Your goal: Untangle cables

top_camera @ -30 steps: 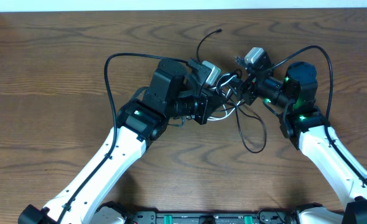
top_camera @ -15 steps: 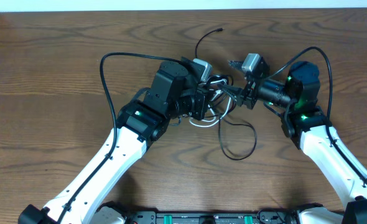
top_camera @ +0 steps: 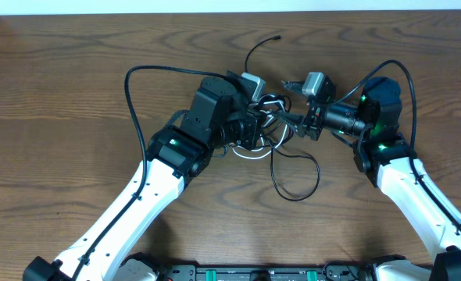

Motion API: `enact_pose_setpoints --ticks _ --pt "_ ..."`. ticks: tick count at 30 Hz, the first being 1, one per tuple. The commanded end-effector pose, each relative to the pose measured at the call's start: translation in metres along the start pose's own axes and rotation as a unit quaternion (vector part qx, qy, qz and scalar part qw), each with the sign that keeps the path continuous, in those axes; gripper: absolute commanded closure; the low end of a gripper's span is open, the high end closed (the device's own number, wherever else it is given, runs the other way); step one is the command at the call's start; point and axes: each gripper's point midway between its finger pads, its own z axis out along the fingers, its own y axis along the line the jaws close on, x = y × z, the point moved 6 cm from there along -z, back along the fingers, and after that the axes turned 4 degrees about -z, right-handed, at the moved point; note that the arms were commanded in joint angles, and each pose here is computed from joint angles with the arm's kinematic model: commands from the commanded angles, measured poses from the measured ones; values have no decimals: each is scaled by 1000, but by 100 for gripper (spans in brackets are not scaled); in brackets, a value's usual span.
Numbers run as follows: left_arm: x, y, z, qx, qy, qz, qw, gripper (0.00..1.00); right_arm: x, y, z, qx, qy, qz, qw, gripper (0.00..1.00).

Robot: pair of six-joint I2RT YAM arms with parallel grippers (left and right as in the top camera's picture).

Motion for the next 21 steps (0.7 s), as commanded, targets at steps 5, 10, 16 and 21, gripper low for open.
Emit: enact_pose_setpoints --ticks 5,10,16,21 --pt "3 -26 -5 109 15 76 991 92 -5 -1 -3 1 -3 -20 1000 32" --pt "2 -26 -5 106 14 78 991 93 -4 -1 -3 4 -1 -23 1000 69" --pt "0 -20 -4 79 7 74 994 93 -2 0 -3 2 3 -17 1000 99" --pt "0 -18 -4 70 5 73 995 92 0 0 -3 1 9 -9 1000 99"
